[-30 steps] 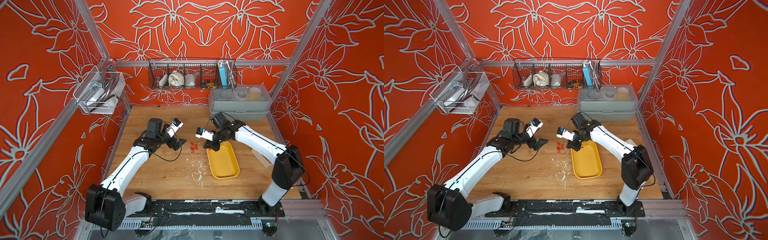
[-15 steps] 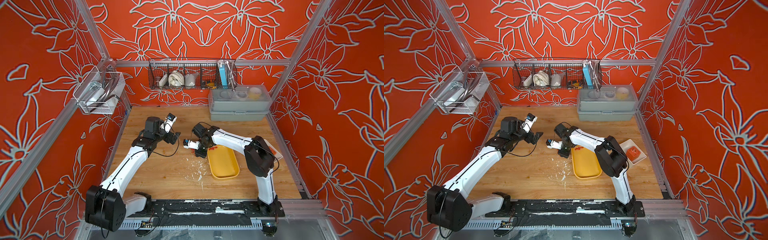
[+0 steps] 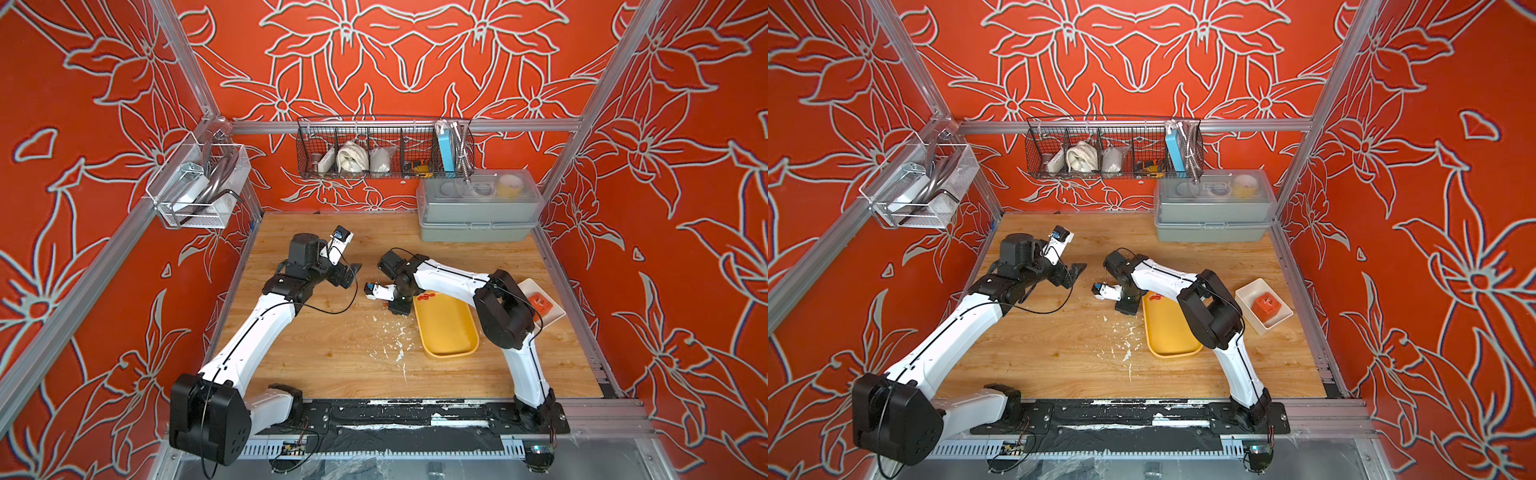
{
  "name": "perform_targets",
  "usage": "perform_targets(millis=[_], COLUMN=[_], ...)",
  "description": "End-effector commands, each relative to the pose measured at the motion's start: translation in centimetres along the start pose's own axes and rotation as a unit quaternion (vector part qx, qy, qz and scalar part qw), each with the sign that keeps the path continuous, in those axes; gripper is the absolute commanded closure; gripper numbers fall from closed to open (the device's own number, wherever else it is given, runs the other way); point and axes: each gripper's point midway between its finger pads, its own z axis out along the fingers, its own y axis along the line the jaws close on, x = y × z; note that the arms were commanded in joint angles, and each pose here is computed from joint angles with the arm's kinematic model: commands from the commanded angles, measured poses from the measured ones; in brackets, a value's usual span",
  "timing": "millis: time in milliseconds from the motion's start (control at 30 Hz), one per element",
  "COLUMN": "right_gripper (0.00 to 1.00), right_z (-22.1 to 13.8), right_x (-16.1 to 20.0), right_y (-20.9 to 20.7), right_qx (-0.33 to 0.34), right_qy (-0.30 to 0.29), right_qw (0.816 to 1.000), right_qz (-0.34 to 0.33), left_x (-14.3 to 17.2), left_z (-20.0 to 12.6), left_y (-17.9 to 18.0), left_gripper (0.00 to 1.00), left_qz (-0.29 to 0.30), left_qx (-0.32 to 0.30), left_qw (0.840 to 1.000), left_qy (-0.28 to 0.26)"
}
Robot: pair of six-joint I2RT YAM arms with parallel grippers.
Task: Take the screw protection sleeves out of the storage box
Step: Place the screw protection sleeve at the center of the board, then pick up the screw protection sleeve from the storage box.
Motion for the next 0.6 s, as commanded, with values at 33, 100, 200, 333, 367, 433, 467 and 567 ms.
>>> perform_targets(millis=[33, 100, 200, 333, 367, 433, 467, 567], right_gripper=[0.74, 0.71, 0.70, 0.69, 0.69, 0.68, 0.68, 0.68], right_z=[-2.4, -3.4, -5.6, -9.0, -9.8, -11.3, -12.1, -13.4], right_x=[0.1, -0.1, -0.5, -0.9, -0.9, -0.7, -0.4, 1.0], right_y=[-0.5, -0.5, -0.3, 0.0, 0.1, 0.1, 0.0, -0.5], right_qx=[0.015, 0.012, 0.012, 0.002, -0.001, -0.002, -0.001, 0.004], right_qy=[0.001, -0.010, -0.038, -0.087, -0.098, -0.116, -0.124, -0.137], right_qw=[1.000, 1.000, 0.999, 0.996, 0.995, 0.993, 0.992, 0.990], right_qz=[-0.014, -0.014, -0.014, -0.001, 0.002, 0.007, 0.011, 0.023], left_x=[-0.6, -0.7, -0.7, -0.5, -0.5, -0.4, -0.3, -0.2], left_z=[-0.6, -0.6, -0.7, -0.6, -0.6, -0.6, -0.6, -0.6], left_y=[-0.7, -0.7, -0.7, -0.9, -1.1, -1.7, -2.0, -3.5], left_gripper=[0.02, 0.02, 0.02, 0.02, 0.02, 0.02, 0.02, 0.02], left_qz=[0.003, 0.003, 0.004, 0.004, 0.005, 0.006, 0.006, 0.007], left_qx=[0.019, 0.020, 0.020, 0.026, 0.031, 0.047, 0.057, 0.099], left_qw=[1.000, 1.000, 1.000, 1.000, 0.999, 0.999, 0.998, 0.995], left_qy=[-0.018, -0.018, -0.018, -0.017, -0.017, -0.018, -0.017, -0.019])
